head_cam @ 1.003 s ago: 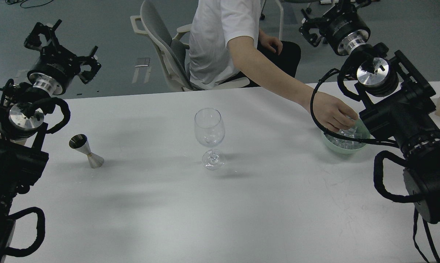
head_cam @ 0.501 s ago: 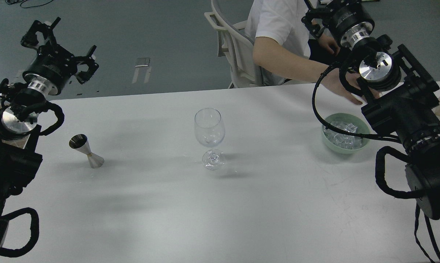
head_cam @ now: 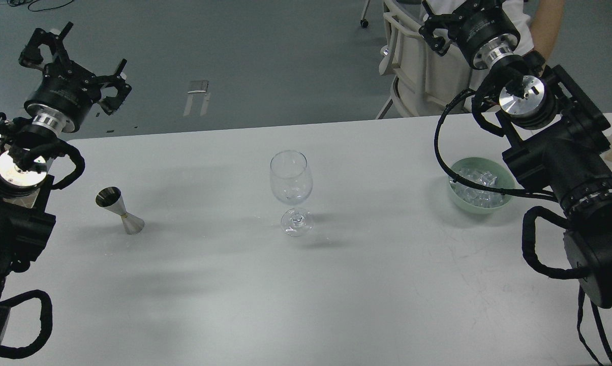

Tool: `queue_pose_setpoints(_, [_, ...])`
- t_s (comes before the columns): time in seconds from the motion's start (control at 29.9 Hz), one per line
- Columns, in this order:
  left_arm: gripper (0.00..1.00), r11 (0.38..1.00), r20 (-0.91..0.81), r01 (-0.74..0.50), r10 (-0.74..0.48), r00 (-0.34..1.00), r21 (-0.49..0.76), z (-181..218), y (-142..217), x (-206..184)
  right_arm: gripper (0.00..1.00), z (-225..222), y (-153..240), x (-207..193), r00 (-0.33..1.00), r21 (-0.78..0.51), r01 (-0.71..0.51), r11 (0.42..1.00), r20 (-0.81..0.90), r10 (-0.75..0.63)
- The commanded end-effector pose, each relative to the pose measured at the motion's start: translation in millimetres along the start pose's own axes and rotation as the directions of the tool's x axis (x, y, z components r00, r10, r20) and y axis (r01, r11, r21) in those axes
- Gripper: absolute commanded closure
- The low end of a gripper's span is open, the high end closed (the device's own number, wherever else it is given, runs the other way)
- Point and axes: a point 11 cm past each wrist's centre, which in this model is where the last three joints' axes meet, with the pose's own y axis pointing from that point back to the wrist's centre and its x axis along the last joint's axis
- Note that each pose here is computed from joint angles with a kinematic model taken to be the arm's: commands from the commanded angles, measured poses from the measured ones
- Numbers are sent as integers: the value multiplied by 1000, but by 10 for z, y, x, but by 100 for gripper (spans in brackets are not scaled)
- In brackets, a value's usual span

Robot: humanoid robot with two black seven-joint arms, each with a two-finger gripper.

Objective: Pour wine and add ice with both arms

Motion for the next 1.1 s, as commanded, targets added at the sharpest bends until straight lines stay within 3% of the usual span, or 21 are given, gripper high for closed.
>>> queue_pose_setpoints(0.0, [2,1000,10,5,-5,1000,17,-50,-3,-15,0,17,5,7,1000,-3,-2,1000,-1,2])
queue_pose_setpoints(1.07, [2,999,15,40,-40,999,0,55,35,-56,0,46,43,54,1000,-8,5,1000,8,-5])
